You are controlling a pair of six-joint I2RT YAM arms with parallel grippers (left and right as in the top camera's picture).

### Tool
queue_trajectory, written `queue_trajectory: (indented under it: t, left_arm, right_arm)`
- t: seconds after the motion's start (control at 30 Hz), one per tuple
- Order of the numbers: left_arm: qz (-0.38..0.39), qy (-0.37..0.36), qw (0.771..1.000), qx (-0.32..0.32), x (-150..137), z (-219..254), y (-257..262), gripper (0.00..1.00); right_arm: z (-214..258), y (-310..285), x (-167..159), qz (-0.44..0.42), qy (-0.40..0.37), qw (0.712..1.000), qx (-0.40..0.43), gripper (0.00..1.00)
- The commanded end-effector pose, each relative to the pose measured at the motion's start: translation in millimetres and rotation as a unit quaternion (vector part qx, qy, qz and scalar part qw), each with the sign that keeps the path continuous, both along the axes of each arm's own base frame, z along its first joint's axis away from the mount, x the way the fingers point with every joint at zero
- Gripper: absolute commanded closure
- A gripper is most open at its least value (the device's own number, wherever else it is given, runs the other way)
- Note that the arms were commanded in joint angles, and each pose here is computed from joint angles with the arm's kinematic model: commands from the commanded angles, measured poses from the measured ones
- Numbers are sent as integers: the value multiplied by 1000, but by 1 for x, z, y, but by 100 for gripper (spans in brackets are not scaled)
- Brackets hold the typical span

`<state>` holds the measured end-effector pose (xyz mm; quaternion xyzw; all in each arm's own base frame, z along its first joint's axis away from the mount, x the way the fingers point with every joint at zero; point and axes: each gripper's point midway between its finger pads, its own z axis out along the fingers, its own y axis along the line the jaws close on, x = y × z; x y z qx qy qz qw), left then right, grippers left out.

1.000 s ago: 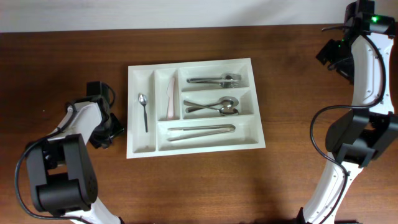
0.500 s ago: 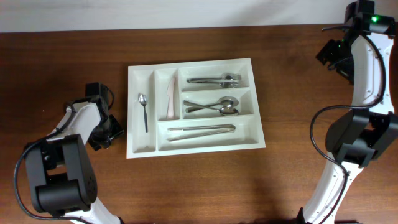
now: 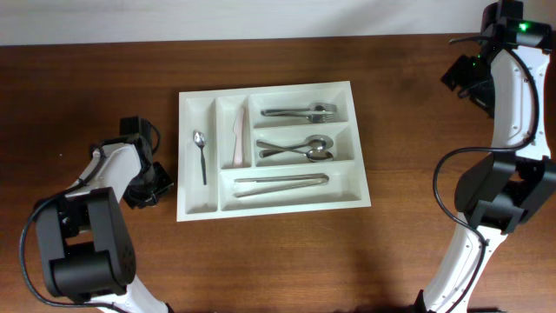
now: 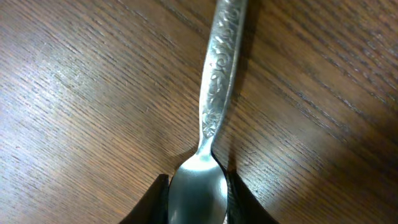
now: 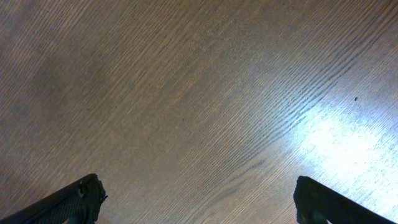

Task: Pack container
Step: 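Close the left gripper on the spoon's bowl and lift it, then carry the spoon right and release it into the tray's left compartment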

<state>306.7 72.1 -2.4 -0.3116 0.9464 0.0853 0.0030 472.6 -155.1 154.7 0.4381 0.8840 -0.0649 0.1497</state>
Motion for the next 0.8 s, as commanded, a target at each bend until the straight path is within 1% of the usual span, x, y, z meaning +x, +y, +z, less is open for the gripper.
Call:
queue_trajectory:
  t: [0.0,0.1,0.33,0.57,0.77]
  left_arm:
    - [2,50,999,-5,-25,-24,0,82]
    - [2,42,999,-4,-21,-24,0,85]
    - [-5,21,1000,-2,-3,-14,3,88]
    - [-24,-7,1000,6,28,16,9,91]
    - [-38,-31,999,8,52,48,11,96]
  right_arm:
    - [11,2,-1,1,-11,1000,-4,1]
    - [11,2,-1,2,-11,1000,-4,1]
    - [11,2,-1,2,-11,1000,-4,1]
    - [11,2,-1,1,-11,1000,-4,1]
    - [11,2,-1,1,-11,1000,-4,1]
